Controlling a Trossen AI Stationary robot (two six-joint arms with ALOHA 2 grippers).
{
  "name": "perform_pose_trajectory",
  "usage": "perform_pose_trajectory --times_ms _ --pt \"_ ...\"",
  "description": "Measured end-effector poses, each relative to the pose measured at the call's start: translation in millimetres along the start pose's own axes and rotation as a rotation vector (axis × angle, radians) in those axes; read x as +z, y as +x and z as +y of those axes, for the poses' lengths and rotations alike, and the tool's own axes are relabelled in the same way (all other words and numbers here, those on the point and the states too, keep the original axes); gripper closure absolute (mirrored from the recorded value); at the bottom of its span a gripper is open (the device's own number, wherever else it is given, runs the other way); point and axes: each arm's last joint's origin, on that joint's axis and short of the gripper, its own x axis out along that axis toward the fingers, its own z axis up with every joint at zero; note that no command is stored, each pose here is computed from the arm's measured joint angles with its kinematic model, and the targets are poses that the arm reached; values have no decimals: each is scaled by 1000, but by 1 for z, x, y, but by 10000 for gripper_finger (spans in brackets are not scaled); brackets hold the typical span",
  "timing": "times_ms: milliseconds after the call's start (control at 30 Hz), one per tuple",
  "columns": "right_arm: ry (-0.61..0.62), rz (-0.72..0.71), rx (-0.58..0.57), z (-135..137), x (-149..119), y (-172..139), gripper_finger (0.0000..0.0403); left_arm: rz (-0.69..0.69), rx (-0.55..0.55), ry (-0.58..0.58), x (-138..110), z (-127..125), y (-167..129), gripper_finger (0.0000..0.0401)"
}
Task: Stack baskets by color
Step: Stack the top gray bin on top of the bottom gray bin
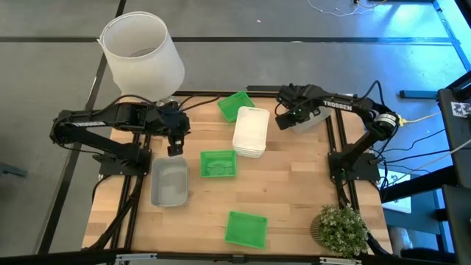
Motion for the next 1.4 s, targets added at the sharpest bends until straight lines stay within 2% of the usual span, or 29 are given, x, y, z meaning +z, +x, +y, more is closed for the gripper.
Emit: perform_pose_trajectory --times_ms 233,300,433,467,700,1000,1200,1400 --pt "-5 -29 19 0 -2 15 293 0 0 0 0 0 0 338" --pt "-4 -30 20 0 -3 17 315 0 0 0 0 0 0 338" --pt "-10 -31 19 0 -3 18 386 0 0 0 0 0 0 338" --pt "-23 -35 19 0 -3 18 392 0 0 0 0 0 0 338" --pt "-75 -33 -50 1 -3 8 399 0 0 -1 0 0 0 338" --pt "-219 -57 -146 24 -14 -37 401 0 1 -2 0 0 0 338" --pt "-320 -102 -182 42 -27 -79 401 1 59 -6 0 2 0 338" --pt "-448 -222 -148 65 -48 -126 402 1 91 -7 0 3 0 338"
